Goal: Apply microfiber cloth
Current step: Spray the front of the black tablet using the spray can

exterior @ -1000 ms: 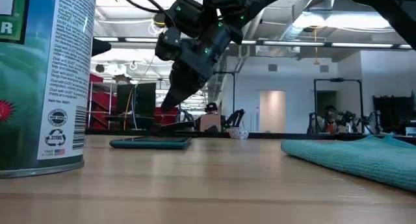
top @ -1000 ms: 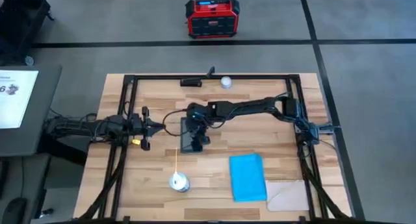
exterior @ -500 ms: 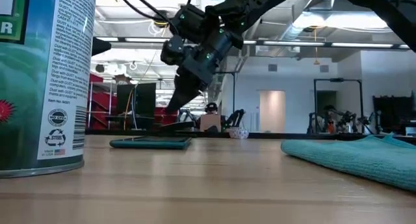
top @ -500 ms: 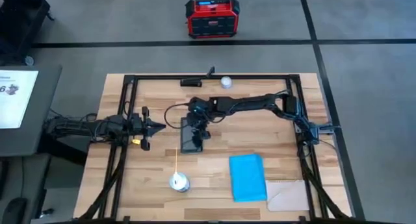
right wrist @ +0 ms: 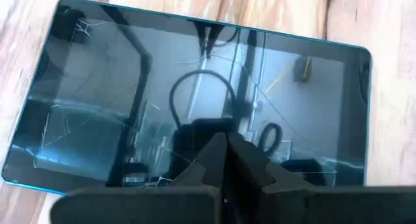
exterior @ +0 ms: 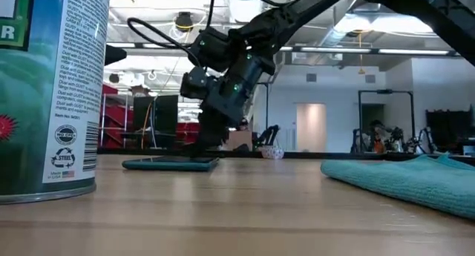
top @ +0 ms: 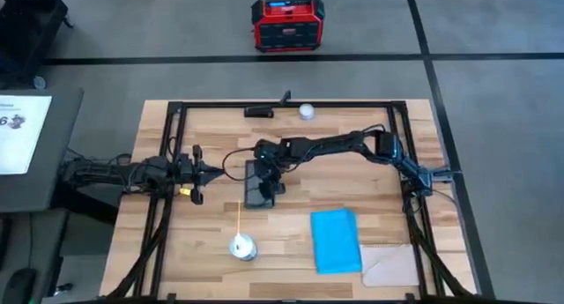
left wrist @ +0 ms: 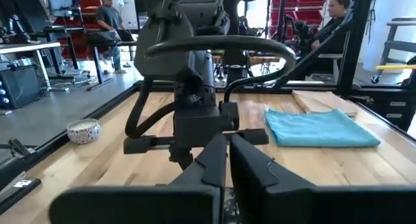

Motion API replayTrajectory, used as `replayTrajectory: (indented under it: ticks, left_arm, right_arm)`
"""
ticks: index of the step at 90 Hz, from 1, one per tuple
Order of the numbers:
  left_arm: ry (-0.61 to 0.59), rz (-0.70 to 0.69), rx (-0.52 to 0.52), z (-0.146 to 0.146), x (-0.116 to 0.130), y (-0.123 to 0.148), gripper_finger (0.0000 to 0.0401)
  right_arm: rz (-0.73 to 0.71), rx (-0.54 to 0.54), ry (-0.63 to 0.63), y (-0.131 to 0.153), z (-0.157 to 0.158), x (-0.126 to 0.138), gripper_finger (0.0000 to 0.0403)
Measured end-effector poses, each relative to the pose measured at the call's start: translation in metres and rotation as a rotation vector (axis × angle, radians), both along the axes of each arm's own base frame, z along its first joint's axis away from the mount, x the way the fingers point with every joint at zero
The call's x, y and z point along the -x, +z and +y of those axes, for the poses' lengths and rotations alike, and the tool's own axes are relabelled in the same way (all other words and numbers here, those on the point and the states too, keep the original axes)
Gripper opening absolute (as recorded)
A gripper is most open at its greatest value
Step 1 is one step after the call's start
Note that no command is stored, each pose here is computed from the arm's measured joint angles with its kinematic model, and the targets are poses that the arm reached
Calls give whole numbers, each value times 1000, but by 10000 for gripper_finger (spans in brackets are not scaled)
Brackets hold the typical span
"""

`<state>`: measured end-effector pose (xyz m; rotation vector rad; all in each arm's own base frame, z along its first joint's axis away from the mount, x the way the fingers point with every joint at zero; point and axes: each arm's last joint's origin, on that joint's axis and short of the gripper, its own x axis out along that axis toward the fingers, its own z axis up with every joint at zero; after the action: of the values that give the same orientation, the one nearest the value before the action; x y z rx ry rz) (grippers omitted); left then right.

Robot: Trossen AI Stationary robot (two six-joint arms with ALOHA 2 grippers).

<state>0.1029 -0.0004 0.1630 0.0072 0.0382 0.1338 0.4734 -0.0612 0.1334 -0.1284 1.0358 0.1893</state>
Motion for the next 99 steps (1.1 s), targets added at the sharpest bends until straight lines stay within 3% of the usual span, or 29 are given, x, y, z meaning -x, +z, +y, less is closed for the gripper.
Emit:
replayTrajectory:
  ticks: [34,99]
  left_arm:
    - [0,-2,22,0,0,0,0]
    - [0,-1,67,0,0,-1,0]
  right_arm:
    - [129,-25,-9,-12,-2,16,0]
    - [231,-23,-40,-13,-16,28,0]
